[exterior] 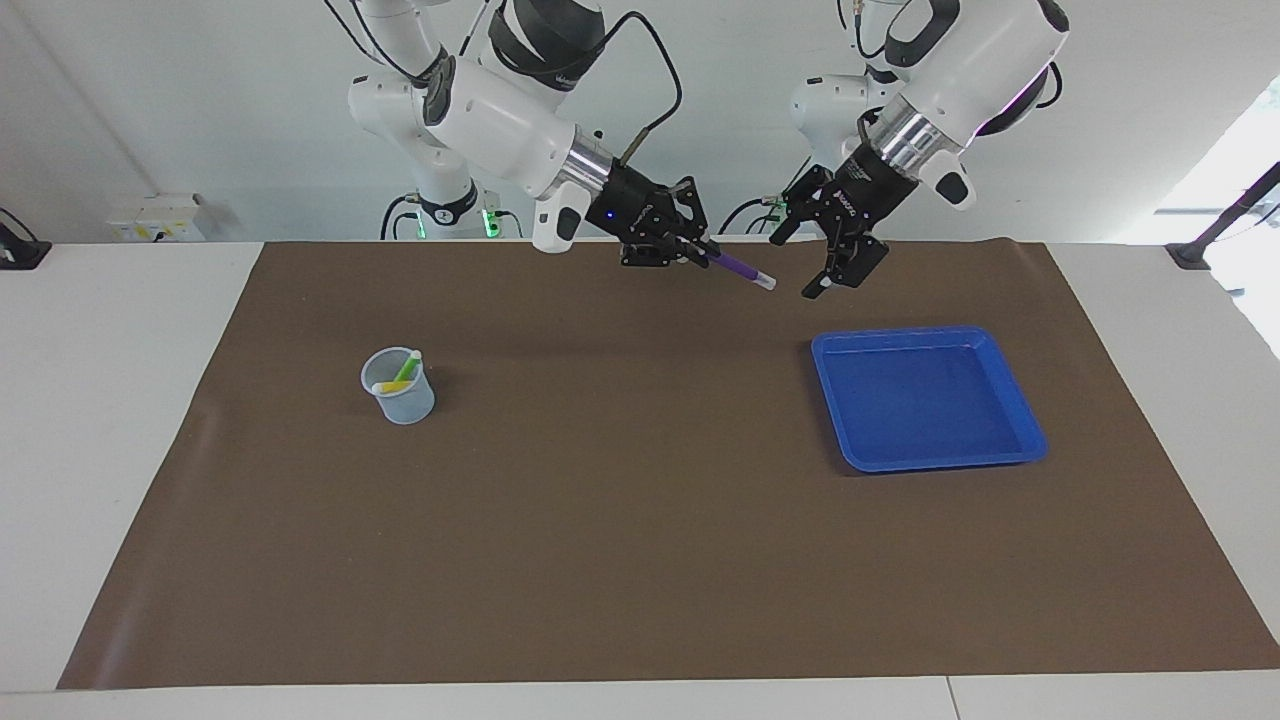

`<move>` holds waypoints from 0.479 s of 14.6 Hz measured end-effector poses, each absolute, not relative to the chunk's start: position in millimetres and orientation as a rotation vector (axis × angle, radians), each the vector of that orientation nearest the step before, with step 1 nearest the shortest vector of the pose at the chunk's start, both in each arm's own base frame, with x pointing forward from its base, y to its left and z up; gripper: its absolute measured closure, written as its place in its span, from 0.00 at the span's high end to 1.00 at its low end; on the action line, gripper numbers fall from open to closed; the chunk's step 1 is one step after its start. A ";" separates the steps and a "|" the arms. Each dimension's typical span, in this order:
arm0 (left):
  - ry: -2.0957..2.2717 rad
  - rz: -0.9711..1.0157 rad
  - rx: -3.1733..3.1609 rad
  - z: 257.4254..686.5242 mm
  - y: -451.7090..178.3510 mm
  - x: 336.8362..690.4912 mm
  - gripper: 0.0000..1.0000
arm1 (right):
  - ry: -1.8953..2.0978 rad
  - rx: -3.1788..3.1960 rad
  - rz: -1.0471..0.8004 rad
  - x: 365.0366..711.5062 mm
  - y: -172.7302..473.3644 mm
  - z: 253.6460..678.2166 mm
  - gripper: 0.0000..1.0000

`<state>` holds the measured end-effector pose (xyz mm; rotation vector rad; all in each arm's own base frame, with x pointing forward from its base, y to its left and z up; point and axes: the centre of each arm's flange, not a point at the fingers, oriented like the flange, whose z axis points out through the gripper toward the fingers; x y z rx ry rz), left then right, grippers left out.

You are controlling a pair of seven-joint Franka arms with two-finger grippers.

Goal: Right arm passes pens to left for tray arrangement
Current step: 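Lift the purple pen with the right gripper toward the left gripper, then grasp the purple pen with the left gripper from the right gripper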

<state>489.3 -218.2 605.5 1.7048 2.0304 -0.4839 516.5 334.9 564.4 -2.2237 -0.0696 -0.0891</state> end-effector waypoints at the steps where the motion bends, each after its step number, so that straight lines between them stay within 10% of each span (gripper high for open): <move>1: 2.031 -0.491 1.721 603.6 -225.8 483.9 1.00 | -0.064 -2.220 -0.094 516.1 337.6 566.3 0.17; 7: 2.046 -0.501 1.772 589.4 -247.5 456.5 1.00 | -0.051 -2.210 -0.099 508.0 353.7 570.0 0.17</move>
